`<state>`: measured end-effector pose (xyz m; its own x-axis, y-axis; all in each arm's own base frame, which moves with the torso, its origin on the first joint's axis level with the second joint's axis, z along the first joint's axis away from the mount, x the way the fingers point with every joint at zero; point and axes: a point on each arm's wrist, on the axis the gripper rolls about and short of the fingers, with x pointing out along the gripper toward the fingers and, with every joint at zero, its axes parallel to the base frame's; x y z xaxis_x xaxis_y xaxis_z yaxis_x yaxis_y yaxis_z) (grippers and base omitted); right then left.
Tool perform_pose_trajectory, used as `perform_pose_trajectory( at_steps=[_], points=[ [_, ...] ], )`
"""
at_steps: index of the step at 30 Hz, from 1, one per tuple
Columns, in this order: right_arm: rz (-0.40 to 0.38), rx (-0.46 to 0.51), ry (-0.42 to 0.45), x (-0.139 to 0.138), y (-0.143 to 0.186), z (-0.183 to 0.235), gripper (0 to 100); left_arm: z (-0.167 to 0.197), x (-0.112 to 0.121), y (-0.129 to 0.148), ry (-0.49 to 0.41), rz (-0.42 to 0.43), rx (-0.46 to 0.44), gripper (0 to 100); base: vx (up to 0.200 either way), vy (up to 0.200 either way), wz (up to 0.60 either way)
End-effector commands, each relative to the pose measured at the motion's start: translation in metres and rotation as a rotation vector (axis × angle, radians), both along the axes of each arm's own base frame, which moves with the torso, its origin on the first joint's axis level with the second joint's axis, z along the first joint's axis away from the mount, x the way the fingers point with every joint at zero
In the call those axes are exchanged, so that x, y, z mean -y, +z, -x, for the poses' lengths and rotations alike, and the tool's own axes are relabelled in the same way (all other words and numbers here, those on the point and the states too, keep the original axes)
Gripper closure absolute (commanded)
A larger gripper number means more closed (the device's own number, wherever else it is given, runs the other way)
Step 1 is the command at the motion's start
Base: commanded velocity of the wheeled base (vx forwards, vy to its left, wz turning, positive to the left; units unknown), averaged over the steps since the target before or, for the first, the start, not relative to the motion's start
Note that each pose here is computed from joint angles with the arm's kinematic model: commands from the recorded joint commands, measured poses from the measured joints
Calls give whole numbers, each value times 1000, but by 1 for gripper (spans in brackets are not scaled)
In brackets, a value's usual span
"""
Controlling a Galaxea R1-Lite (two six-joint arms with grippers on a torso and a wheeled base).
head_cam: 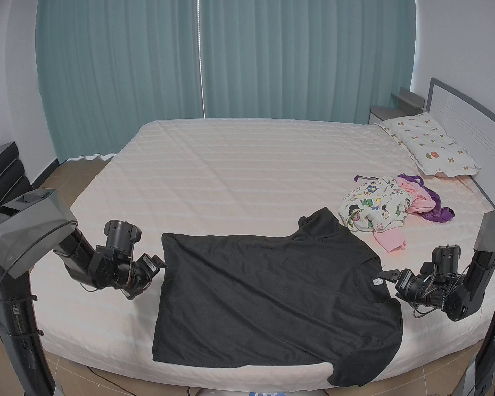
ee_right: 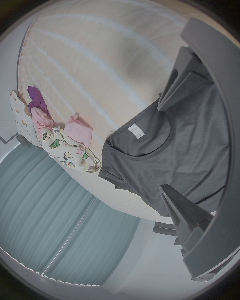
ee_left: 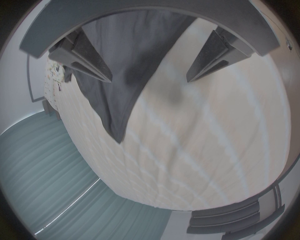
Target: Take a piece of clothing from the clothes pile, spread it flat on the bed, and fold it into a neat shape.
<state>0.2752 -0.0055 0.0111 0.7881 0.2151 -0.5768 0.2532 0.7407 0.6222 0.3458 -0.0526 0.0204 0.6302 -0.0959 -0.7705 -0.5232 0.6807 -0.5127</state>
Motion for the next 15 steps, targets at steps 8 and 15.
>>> perform_pose_trajectory(
  at_steps=[8,15],
  points=[
    [0,5,0,0,1,3,0,74,26,3,-63,88,-1,0,-25,0,0],
    [0,4,0,0,1,4,0,79,26,-5,-62,87,-23,0,-171,0,0]
  ],
)
